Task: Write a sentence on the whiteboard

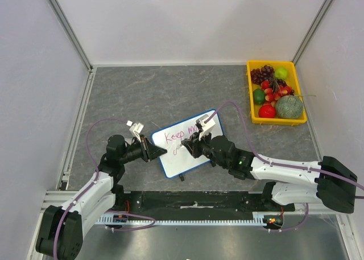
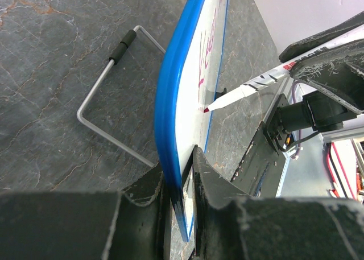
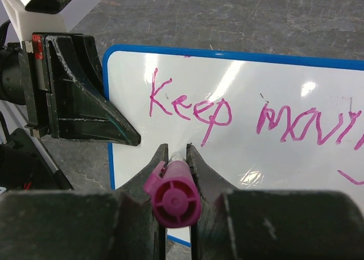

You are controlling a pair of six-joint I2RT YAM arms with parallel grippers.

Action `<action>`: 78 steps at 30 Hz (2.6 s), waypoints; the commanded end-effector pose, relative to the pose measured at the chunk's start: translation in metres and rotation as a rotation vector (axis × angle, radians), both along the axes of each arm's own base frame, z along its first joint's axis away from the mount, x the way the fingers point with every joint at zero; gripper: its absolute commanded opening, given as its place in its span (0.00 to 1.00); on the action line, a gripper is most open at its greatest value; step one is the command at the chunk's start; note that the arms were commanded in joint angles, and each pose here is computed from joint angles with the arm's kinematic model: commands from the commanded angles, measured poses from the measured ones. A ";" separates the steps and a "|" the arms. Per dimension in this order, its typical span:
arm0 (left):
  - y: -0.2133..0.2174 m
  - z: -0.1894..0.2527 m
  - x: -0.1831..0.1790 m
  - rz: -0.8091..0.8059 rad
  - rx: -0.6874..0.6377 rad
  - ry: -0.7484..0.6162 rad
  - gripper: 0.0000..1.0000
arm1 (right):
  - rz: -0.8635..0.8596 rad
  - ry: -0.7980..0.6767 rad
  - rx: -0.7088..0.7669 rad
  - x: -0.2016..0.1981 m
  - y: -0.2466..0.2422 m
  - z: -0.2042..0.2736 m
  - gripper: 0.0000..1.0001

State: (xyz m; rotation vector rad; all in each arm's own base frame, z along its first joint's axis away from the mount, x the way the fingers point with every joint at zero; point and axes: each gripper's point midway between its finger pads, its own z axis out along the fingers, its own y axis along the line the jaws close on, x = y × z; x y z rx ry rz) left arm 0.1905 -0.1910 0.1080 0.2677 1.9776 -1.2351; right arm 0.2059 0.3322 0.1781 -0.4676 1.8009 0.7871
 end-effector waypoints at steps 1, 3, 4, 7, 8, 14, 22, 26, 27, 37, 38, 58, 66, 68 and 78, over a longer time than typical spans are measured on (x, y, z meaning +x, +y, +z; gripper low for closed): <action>0.007 -0.003 0.012 0.045 0.053 -0.081 0.02 | 0.002 0.003 -0.015 -0.001 -0.001 -0.004 0.00; 0.007 -0.004 0.011 0.043 0.053 -0.078 0.02 | 0.008 0.013 -0.021 -0.003 -0.002 -0.010 0.00; 0.007 -0.004 0.012 0.045 0.053 -0.077 0.02 | 0.014 0.020 -0.029 -0.004 -0.002 -0.014 0.00; 0.007 -0.004 0.011 0.044 0.052 -0.077 0.02 | 0.017 0.030 -0.039 -0.006 -0.003 -0.019 0.00; 0.007 -0.003 0.012 0.044 0.052 -0.078 0.02 | 0.020 0.034 -0.041 -0.006 -0.004 -0.021 0.00; 0.007 -0.003 0.011 0.044 0.051 -0.078 0.02 | 0.024 0.046 -0.056 -0.009 -0.007 -0.028 0.00; 0.007 -0.003 0.011 0.042 0.051 -0.080 0.02 | 0.017 0.016 0.005 -0.009 -0.008 -0.006 0.00; 0.007 -0.003 0.011 0.043 0.049 -0.081 0.02 | 0.022 -0.001 0.041 -0.008 -0.005 0.010 0.00; 0.007 -0.003 0.011 0.043 0.049 -0.080 0.02 | 0.019 -0.005 0.047 -0.007 -0.005 0.014 0.00; 0.007 -0.003 0.011 0.044 0.051 -0.078 0.02 | -0.026 -0.027 0.060 0.003 -0.008 0.025 0.00; 0.007 -0.003 0.011 0.042 0.050 -0.082 0.02 | -0.026 -0.024 0.059 0.003 -0.007 0.023 0.00; 0.007 -0.003 0.011 0.041 0.050 -0.077 0.02 | -0.037 -0.016 0.103 0.008 -0.005 0.024 0.00; 0.007 -0.003 0.011 0.039 0.051 -0.079 0.02 | -0.026 0.002 0.078 0.008 -0.004 0.011 0.00; 0.007 -0.003 0.011 0.039 0.050 -0.079 0.02 | -0.023 0.013 0.062 0.008 -0.004 0.005 0.00; 0.007 -0.004 0.011 0.040 0.052 -0.078 0.02 | 0.006 0.048 0.022 -0.002 -0.009 -0.014 0.00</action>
